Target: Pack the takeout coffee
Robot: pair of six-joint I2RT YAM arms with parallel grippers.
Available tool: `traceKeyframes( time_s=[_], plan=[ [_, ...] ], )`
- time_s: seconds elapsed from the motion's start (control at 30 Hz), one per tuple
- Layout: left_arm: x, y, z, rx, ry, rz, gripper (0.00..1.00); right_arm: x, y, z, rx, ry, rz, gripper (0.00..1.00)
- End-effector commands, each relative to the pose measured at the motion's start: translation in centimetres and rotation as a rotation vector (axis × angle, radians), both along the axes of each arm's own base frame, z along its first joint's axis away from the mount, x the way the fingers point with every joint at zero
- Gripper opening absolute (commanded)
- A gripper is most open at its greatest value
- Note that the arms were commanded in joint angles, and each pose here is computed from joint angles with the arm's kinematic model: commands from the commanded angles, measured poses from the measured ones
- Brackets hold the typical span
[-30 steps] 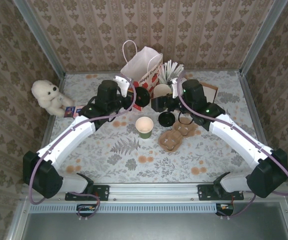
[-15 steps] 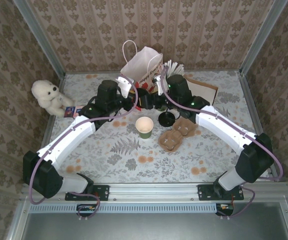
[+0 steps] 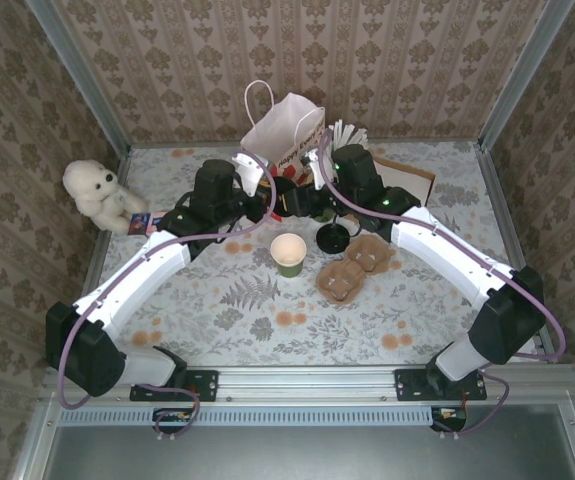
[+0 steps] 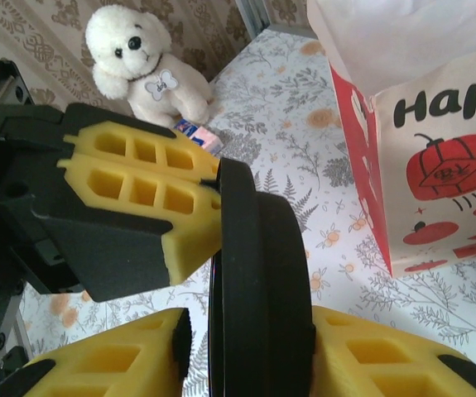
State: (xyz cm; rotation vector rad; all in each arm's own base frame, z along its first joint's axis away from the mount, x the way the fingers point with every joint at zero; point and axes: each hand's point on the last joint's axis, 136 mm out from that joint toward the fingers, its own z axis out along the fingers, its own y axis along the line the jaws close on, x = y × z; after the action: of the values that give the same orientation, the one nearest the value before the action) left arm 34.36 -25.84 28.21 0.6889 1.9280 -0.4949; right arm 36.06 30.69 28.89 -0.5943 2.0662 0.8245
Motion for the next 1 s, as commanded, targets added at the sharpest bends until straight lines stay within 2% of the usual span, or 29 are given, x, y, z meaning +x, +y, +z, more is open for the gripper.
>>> traceKeyframes(
  time_s=[0.0,0.17,0.33,0.47,0.6,0.67,0.83,0.87,0.97],
  plan=[
    [-0.3,0.0,2.4,-0.028,-0.048,-0.015,0.00,-0.2,0.4,0.1,-0.023,0.006,0.024,0.43],
    [-0.5,0.0,2.4,-0.031,-0.043,-0.020,0.00,-0.4,0.6,0.1,-0.022,0.014,0.041,0.38],
    [-0.9,-0.2,2.4,-0.040,-0.038,-0.039,0.00,-0.4,0.4,0.4,-0.021,-0.011,0.040,0.25],
    [-1.4,-0.2,3.0,-0.061,-0.050,-0.055,0.00,-0.2,-0.1,0.5,-0.054,-0.047,0.031,0.18],
    [-2.2,0.0,3.3,-0.067,-0.057,-0.074,0.07,-0.2,-0.6,1.3,-0.098,-0.129,0.043,0.12],
    [-2.9,0.2,3.4,-0.076,-0.054,-0.093,0.16,0.1,-1.1,1.7,-0.139,-0.189,0.032,0.10],
    [-5.9,1.8,4.1,-0.145,-0.026,-0.162,0.50,1.3,-2.8,3.4,-0.300,-0.410,0.002,0.05],
    [-6.3,2.3,4.1,-0.160,-0.019,-0.162,0.58,1.4,-3.0,3.8,-0.327,-0.456,0.001,0.04],
    [-6.9,4.7,4.9,-0.241,-0.021,-0.086,0.89,1.7,-3.3,5.2,-0.394,-0.605,0.013,0.02]
  ],
)
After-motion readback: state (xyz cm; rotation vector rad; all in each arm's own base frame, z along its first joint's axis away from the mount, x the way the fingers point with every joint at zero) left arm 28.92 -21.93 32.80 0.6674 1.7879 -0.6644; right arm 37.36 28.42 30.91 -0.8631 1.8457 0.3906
